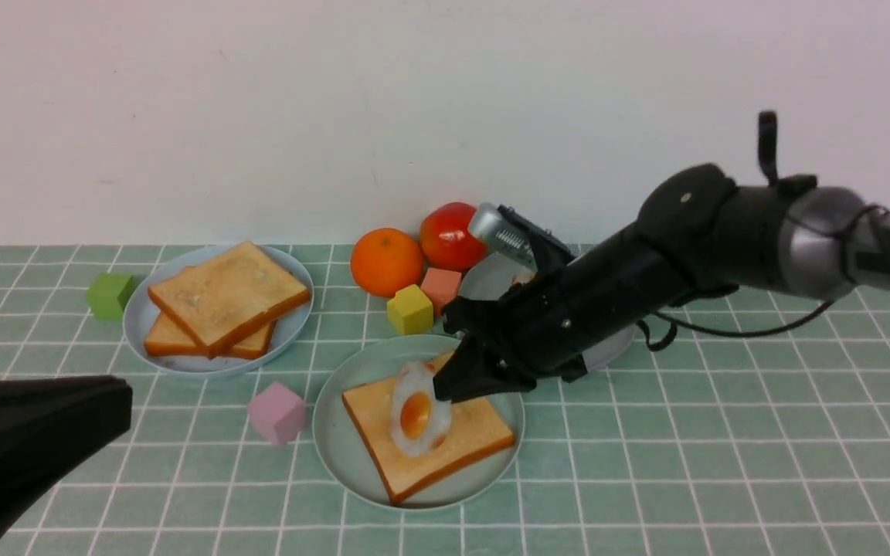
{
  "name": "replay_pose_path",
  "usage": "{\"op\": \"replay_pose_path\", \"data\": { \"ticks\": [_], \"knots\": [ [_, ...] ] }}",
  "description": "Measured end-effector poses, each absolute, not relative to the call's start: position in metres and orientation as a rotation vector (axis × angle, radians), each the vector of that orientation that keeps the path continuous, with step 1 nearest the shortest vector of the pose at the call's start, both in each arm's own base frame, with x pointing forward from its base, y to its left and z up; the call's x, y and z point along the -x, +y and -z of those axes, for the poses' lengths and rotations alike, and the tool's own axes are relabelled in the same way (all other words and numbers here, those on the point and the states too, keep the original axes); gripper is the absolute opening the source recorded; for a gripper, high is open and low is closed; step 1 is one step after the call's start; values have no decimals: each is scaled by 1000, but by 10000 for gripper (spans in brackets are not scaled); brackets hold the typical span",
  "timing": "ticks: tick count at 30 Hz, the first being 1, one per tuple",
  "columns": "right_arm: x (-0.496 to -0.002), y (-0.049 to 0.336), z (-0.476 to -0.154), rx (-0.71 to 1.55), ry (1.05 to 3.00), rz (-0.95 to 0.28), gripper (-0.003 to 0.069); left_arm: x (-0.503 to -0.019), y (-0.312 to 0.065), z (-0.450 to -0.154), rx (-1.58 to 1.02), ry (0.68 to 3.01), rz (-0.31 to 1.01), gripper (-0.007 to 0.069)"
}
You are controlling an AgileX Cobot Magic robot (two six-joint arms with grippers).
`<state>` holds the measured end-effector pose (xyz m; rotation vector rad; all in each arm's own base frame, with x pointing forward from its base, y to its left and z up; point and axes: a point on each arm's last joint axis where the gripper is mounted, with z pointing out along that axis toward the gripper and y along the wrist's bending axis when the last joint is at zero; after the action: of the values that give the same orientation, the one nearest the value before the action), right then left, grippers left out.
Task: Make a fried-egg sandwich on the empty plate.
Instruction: Use the right arm to place the fried egg on the slice of bread in the middle, then use the left arm to grab a slice of bread
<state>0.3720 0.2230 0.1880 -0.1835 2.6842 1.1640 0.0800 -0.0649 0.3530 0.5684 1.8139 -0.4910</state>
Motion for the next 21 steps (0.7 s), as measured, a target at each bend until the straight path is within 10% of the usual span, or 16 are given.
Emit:
{"op": "replay_pose_path", "data": {
  "ticks": [9,15,21],
  "knots": [
    [-382,217,-177,96,2672,-1122,105,-80,-65,-353,-568,1816,491,4],
    [-389,201,-177,122,2675,-1046,334,-80,-64,-351,-571,1833,483,9],
    [-372,167,-238,306,2672,-953,363,-90,-74,-335,-517,1968,491,15]
  ]
}}
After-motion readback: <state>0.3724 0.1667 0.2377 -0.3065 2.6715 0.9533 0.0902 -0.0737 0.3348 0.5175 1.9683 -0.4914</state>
